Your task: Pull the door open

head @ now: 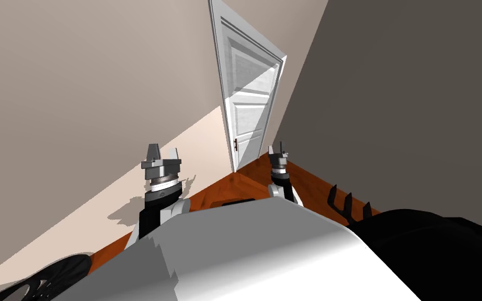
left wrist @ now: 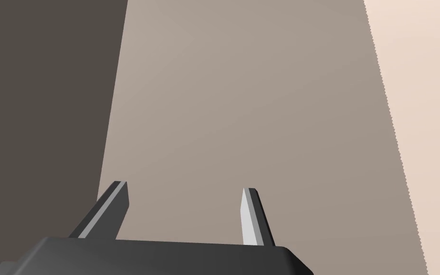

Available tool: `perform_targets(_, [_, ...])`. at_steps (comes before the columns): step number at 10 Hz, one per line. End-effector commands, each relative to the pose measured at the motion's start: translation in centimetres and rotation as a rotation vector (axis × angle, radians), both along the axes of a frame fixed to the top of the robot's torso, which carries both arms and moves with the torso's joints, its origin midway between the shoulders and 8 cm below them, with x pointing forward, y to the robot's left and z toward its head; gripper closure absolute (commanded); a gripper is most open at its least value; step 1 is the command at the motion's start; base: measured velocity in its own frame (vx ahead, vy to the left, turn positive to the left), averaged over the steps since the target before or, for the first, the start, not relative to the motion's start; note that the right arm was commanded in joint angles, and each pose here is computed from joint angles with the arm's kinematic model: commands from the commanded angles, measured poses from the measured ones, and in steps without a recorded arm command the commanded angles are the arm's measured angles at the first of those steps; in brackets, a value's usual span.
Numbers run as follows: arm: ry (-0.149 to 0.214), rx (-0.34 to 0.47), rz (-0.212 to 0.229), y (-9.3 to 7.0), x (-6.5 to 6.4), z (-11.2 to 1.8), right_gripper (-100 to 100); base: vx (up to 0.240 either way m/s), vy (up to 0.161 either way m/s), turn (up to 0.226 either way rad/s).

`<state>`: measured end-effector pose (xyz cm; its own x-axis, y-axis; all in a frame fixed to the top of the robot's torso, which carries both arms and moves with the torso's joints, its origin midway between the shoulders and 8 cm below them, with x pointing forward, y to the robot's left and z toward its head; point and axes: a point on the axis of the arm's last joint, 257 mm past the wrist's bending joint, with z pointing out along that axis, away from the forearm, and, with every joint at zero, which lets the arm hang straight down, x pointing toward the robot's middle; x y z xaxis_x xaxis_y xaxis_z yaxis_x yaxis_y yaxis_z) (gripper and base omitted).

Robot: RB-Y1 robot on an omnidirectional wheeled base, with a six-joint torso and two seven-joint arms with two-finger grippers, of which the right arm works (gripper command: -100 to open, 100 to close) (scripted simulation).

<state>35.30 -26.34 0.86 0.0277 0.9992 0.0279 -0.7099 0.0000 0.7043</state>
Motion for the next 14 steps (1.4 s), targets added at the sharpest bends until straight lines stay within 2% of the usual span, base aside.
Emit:
perform_targets(1, [0.021,0.054,0.054,0.1,0.7,-1.4,-100,0.08,-0.015,0.122])
perform_targets(4, [0.065,0.161,0.154,0.4,2.1,-4.2,-100,0.087,-0.018,0.15])
perform_targets(5, [0.065,0.163,0.156,0.4,2.1,-4.2,-100,0.054,-0.01,0.043])
perform_targets(8, [0.111,0.278,0.253,0.6,3.4,-7.1,-100,0.065,-0.014,0.152])
perform_targets(9, [0.117,0.288,0.259,0.6,3.5,-7.4,-100,0.055,-0.018,0.065])
perform_targets(11, [0.149,0.369,0.321,0.7,4.3,-9.5,-100,0.071,-0.02,0.127])
perform_targets(12, [0.155,0.378,0.326,0.7,4.3,-9.9,-100,0.06,-0.028,0.088])
perform_targets(14, [0.189,0.462,0.382,0.7,5.0,-12.0,-100,0.062,-0.019,0.139])
